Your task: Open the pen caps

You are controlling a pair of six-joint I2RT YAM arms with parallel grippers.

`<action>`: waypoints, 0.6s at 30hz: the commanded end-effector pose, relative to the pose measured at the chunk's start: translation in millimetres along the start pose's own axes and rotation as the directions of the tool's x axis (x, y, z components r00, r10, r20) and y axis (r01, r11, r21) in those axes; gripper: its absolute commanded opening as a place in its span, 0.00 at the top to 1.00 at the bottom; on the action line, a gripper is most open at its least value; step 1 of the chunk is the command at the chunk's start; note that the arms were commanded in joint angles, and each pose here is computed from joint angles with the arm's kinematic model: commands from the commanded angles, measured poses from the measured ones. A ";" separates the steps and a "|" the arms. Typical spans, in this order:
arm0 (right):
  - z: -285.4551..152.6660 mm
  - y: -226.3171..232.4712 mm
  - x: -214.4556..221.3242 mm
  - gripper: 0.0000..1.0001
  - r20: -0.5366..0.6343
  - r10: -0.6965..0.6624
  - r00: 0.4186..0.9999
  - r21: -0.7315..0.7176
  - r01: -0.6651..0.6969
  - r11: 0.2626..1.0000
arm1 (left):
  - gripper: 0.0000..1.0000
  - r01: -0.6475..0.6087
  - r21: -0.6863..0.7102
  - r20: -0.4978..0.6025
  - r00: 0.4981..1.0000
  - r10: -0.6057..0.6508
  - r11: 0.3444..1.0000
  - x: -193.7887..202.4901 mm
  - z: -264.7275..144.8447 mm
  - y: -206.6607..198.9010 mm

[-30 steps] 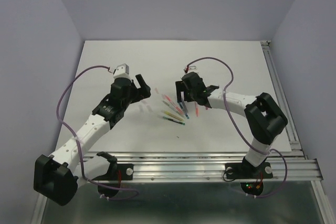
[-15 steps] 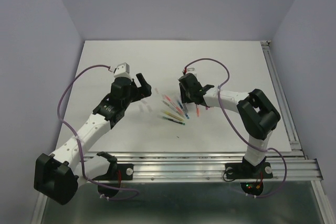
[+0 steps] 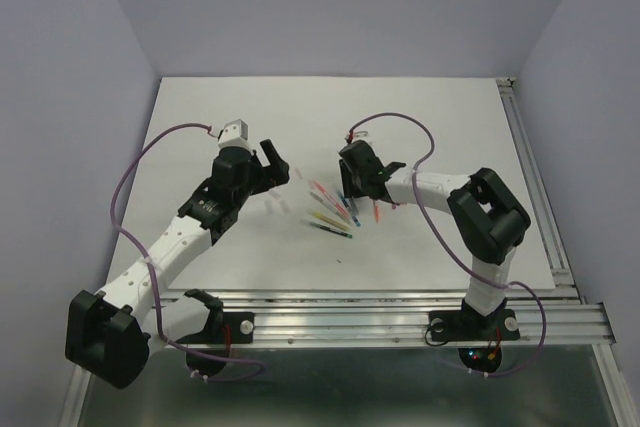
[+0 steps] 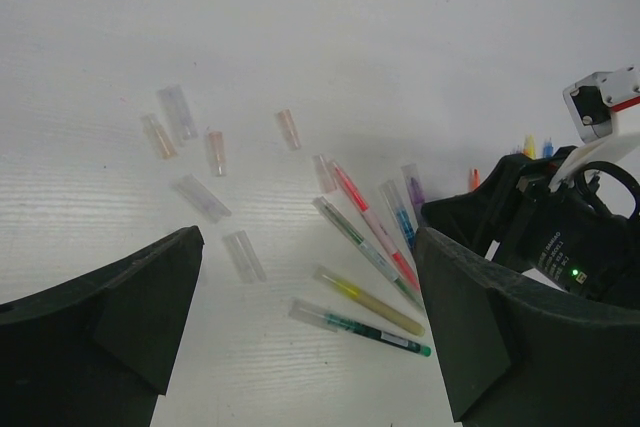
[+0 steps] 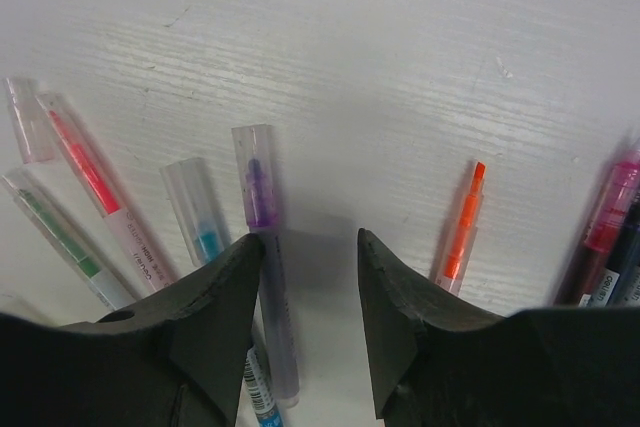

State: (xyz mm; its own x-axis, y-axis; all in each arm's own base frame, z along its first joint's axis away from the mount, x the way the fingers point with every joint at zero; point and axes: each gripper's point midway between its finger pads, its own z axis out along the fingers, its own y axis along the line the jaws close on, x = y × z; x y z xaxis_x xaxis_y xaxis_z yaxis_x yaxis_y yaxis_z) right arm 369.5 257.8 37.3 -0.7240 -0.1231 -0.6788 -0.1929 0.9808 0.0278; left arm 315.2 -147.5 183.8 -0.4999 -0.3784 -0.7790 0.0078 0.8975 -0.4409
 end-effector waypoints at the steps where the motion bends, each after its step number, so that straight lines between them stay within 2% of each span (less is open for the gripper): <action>1: 3.6 12.6 -16.5 0.51 0.037 0.012 0.999 -0.020 -0.011 1.000 | 0.01 -0.002 0.016 0.024 1.000 0.002 1.000 -3.2 1.4 -2.4; 4: 6.8 11.5 -9.6 0.56 0.019 0.013 1.000 -0.013 -0.013 1.000 | 0.01 -0.004 0.018 0.024 1.000 0.004 1.000 -2.9 0.9 -2.8; 13: 8.9 6.4 20.5 0.60 -0.040 0.024 0.999 -0.016 -0.025 1.000 | 0.01 -0.005 0.015 0.025 1.000 0.005 1.000 -3.3 1.4 -2.1; 18: 8.8 1.3 38.0 0.68 -0.072 0.017 0.997 0.000 -0.017 1.000 | 0.01 -0.006 0.017 0.020 1.000 0.006 1.000 -1.8 1.3 -2.3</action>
State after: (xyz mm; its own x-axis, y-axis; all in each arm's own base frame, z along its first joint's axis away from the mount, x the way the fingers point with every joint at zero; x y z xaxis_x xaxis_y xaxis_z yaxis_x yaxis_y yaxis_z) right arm 369.5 261.9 25.8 -0.7320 -0.0945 -0.6747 -0.1783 0.9824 0.0558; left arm 314.8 -147.5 182.0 -0.5018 -0.3773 -0.7784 0.0080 0.8978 -0.4403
